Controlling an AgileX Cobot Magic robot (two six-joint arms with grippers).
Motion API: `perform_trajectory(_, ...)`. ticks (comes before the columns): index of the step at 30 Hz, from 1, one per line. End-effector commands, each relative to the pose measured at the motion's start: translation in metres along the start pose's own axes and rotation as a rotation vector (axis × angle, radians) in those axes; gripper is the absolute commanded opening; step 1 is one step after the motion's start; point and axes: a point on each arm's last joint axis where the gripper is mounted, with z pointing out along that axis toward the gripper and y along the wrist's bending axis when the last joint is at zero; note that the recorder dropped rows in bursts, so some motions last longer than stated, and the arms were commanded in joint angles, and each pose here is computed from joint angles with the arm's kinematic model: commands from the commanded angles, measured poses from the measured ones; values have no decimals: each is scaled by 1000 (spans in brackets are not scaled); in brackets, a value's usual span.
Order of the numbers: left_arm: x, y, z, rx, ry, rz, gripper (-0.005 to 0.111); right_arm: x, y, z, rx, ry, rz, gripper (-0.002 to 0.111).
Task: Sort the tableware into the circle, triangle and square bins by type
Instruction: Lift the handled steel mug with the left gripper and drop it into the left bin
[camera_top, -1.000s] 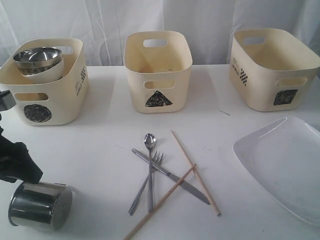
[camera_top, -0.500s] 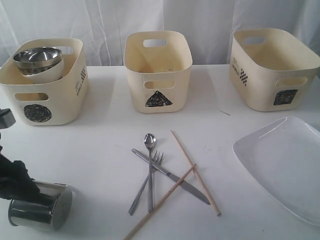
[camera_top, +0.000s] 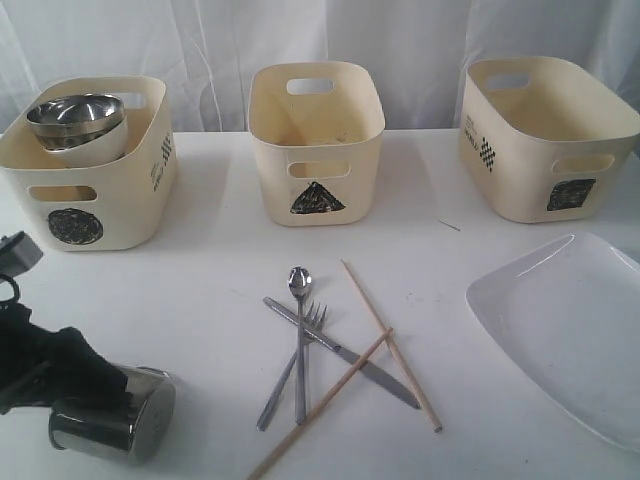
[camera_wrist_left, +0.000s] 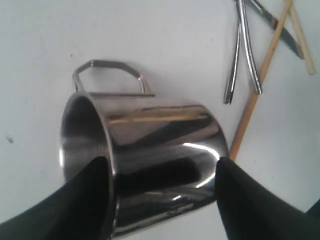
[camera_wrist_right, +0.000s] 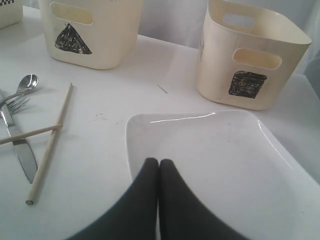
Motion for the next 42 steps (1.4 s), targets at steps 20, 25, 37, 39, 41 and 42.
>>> perform_trajectory(20,-1,3,7,41,-238,-148,0,1,0,0,0,-6,0,0)
perform_trajectory(25,-10,-2,2,110,-333,-205,0,1,0,0,0,-6,0,0)
perform_trajectory(37,-131,-40,-136,-523,-979,431,0,1,0,0,0,-6,0,0)
perform_trajectory(39,-156,-29,-107,-432,-900,503,0,1,0,0,0,-6,0,0)
perform_trajectory(41,-181,-10,-87,-430,-858,458,0,1,0,0,0,-6,0,0)
perform_trajectory(42,-192,0,-75,-423,-833,433,0,1,0,0,0,-6,0,0)
